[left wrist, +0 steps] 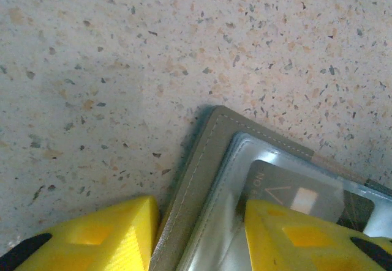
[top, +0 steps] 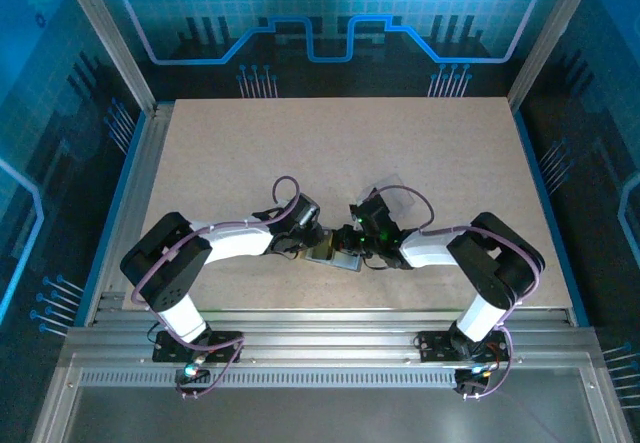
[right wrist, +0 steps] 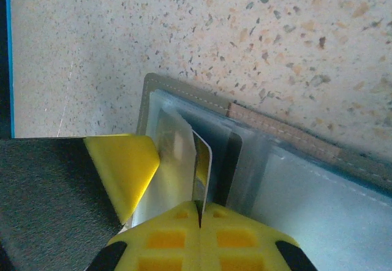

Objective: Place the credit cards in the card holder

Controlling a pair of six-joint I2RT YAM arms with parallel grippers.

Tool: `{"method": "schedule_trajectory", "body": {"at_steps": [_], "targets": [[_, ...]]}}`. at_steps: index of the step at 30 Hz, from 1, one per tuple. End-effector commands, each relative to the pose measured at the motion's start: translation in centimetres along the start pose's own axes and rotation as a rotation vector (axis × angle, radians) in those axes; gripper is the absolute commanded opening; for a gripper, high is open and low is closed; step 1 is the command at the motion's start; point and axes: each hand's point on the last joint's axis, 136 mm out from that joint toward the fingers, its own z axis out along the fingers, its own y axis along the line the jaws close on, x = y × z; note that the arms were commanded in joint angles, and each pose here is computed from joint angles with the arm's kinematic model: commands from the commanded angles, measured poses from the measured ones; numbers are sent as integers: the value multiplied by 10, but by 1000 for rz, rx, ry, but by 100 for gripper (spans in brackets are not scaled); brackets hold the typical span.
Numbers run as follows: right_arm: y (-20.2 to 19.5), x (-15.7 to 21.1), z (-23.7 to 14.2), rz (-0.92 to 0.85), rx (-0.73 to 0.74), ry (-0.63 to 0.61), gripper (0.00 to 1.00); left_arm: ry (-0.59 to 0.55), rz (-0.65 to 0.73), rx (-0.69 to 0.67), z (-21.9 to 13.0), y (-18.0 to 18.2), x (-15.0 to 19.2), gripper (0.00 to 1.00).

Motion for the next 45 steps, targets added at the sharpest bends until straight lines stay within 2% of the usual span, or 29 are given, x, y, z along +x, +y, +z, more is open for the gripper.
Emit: {"method": "schedule_trajectory", "body": {"at_steps": [1,15,24,29,33,45], "targets": [[-13,20,8,23,56,49,0,322,-2,-188,5,59,93,45],[-2,23,21,40,43,53,1,310,-33,-177,-2,62,98,45],[-3,30,7,0,62,83,20,307,-27,-166,-5,57,95,46],[1,30,-1,-32,70,92,24,311,-29,-145,-8,50,93,47],[11,27,-4,-73,65,109,33,307,-33,-126,-12,47,88,47],[21,27,-4,-107,88,168,41,294,-56,-86,-23,46,74,48]]}}
